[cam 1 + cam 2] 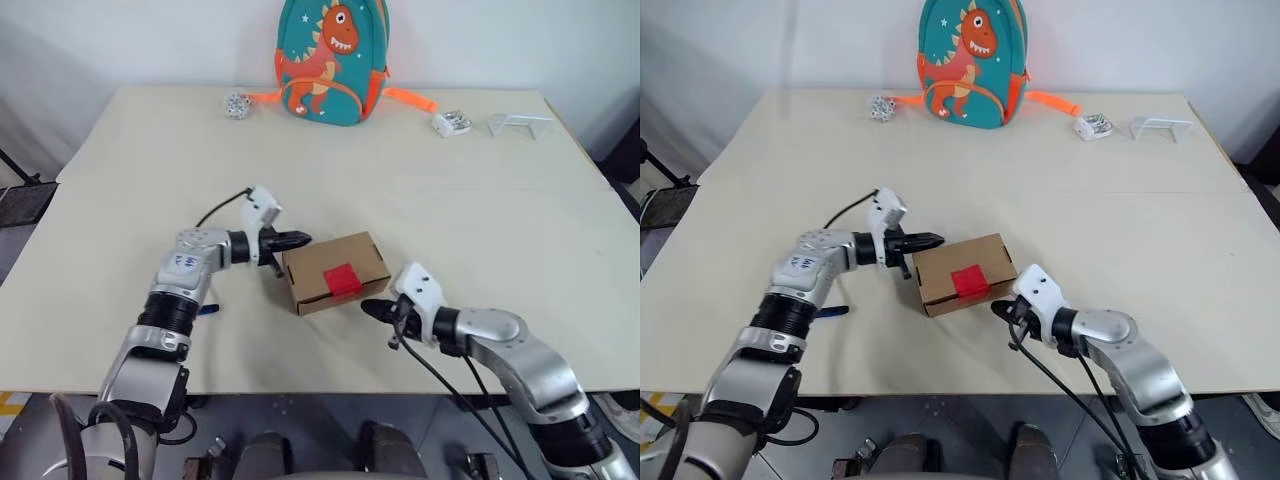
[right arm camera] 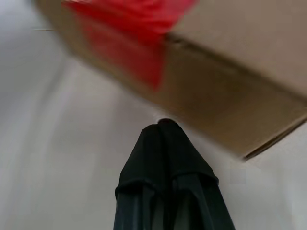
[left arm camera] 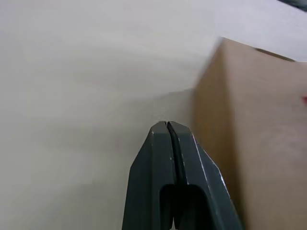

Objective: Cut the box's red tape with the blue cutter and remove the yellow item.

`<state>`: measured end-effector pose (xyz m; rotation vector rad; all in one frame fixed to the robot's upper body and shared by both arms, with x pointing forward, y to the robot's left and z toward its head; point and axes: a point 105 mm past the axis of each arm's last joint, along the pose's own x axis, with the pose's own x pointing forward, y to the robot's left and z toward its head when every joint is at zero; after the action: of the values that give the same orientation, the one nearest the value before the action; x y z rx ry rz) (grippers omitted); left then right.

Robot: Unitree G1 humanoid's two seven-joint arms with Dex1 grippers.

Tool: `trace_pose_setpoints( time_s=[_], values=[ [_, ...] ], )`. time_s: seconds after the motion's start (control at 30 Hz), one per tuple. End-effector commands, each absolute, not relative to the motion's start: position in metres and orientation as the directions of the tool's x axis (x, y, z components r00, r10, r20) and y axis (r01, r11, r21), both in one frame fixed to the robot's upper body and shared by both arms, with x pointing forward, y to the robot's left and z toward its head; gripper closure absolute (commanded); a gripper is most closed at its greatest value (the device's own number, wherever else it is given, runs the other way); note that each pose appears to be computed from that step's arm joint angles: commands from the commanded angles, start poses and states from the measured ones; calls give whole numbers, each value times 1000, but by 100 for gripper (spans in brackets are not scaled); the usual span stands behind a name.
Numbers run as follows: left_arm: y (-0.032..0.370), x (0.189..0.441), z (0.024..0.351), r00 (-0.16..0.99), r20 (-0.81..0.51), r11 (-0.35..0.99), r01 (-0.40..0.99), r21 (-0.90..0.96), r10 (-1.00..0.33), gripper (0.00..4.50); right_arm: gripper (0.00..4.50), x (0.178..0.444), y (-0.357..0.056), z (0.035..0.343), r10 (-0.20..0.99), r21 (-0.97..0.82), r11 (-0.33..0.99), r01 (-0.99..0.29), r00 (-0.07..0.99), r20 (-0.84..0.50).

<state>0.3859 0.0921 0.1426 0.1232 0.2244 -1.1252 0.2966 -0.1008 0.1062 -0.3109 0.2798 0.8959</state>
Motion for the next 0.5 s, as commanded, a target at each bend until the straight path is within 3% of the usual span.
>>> trace_pose_setpoints(
  time_s=[0.03,0.5],
  values=[
    [100,374,146,369,-250,386,922,-23,-895,449,450,311,-111,116,659,-196,653,-732,676,-330],
    [82,316,134,303,-249,352,919,-181,-920,449,450,347,-141,134,606,-321,643,-695,718,-342]
  ],
)
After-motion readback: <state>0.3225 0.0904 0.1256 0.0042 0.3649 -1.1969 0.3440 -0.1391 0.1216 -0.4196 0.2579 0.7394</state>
